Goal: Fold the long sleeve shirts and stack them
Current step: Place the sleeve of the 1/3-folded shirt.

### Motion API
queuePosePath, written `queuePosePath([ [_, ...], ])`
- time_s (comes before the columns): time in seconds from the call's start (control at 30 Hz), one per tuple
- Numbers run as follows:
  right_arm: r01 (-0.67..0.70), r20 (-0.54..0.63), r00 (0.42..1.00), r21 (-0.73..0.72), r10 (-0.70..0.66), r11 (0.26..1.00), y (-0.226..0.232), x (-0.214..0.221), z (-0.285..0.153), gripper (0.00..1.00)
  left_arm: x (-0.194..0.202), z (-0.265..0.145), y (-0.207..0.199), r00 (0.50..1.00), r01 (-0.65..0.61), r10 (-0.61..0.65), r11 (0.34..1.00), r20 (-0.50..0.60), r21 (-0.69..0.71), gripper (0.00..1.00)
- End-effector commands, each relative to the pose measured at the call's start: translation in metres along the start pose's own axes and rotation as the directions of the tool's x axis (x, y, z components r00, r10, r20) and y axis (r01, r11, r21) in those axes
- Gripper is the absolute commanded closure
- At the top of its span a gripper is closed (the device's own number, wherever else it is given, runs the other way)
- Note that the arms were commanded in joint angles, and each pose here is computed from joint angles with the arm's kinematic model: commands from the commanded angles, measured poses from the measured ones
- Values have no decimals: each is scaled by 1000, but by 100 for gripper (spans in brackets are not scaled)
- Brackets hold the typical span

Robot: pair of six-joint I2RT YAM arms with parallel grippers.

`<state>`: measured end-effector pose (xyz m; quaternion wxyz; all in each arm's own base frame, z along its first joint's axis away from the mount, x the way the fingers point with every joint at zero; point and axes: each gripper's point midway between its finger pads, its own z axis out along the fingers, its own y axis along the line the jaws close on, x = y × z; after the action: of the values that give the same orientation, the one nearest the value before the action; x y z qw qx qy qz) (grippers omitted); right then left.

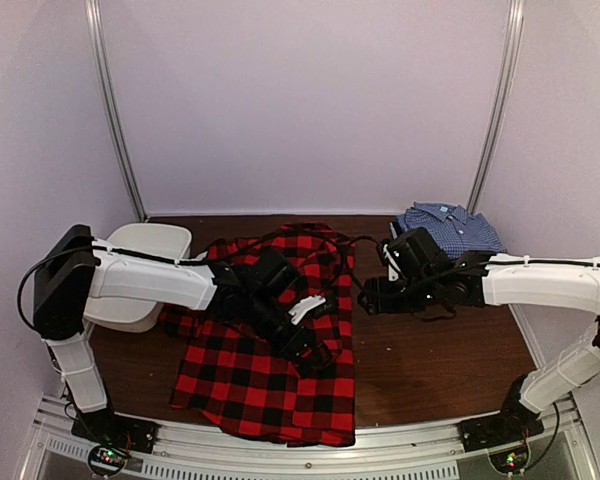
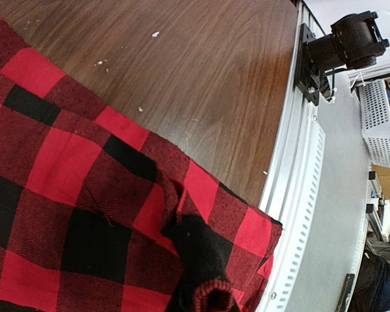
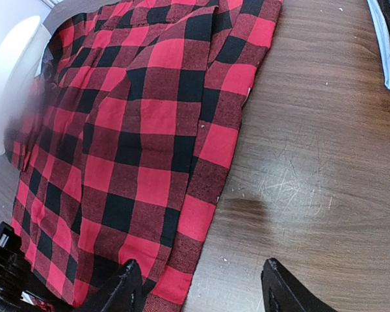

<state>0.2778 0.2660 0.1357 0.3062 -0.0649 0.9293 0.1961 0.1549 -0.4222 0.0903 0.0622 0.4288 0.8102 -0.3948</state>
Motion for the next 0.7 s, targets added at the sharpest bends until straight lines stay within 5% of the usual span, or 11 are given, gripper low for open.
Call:
queuePosePath([
  [0.0,-16,24,1000,-5,16,1000,-3,-3,-1,36,-13,3,-9,999,-18,17,999,36,35,93],
  [0.2,-25,20,999,-7,25,1000,-4,1,-1,36,-17,5,-14,999,-21,19,998,49,54,92],
  [0.47,-33,23,999,-8,33,999,-6,3,-3,36,-16,8,-26,998,-44,39,994,55,101,62],
  [0.67,-39,31,999,-11,39,999,-6,2,-3,36,-22,-1,-34,995,-63,54,992,87,106,52],
])
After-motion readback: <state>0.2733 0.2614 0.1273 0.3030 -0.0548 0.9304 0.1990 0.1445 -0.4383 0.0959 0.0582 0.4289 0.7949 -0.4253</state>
